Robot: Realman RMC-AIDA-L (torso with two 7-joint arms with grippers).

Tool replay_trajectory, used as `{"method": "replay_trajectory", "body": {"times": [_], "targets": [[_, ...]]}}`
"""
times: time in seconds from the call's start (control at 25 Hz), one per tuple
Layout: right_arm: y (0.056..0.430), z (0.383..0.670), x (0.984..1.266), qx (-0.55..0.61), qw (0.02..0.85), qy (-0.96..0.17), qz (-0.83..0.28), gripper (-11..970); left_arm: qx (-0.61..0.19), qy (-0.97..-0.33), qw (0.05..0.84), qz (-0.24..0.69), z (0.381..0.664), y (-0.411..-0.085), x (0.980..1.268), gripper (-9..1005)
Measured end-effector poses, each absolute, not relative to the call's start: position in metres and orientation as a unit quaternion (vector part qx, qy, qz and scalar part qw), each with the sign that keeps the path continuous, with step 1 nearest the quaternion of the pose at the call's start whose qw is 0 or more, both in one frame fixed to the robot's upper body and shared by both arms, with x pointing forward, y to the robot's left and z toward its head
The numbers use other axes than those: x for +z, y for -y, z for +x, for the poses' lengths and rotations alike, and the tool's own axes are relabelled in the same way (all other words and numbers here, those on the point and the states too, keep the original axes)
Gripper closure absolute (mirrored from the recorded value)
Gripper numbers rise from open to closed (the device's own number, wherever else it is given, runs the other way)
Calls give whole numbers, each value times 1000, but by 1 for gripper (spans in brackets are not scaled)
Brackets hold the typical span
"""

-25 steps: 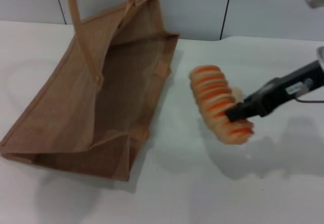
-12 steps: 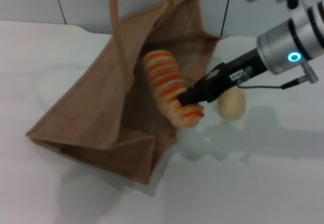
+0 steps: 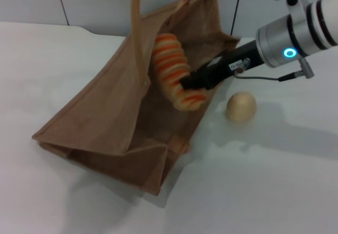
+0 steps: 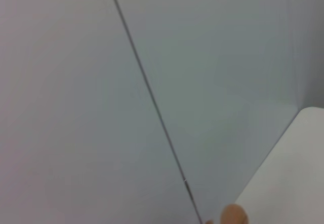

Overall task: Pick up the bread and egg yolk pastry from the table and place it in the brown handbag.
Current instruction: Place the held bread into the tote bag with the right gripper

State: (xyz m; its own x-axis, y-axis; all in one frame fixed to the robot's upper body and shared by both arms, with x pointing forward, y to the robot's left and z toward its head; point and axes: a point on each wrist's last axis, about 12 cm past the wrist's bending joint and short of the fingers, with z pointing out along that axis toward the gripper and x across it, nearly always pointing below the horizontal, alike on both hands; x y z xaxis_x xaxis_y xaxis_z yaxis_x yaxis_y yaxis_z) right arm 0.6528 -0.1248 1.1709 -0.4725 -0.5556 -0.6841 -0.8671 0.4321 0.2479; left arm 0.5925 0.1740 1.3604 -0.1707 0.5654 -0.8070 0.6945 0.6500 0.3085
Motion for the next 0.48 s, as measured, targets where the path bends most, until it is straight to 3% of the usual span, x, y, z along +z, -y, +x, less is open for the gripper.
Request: {"method": "replay_trajectory", "body": {"times": [0.48], "targets": [[112,663,1162,278,285,-809,-432,811,-86,-736,510,437,587,-150,1371,882]]}}
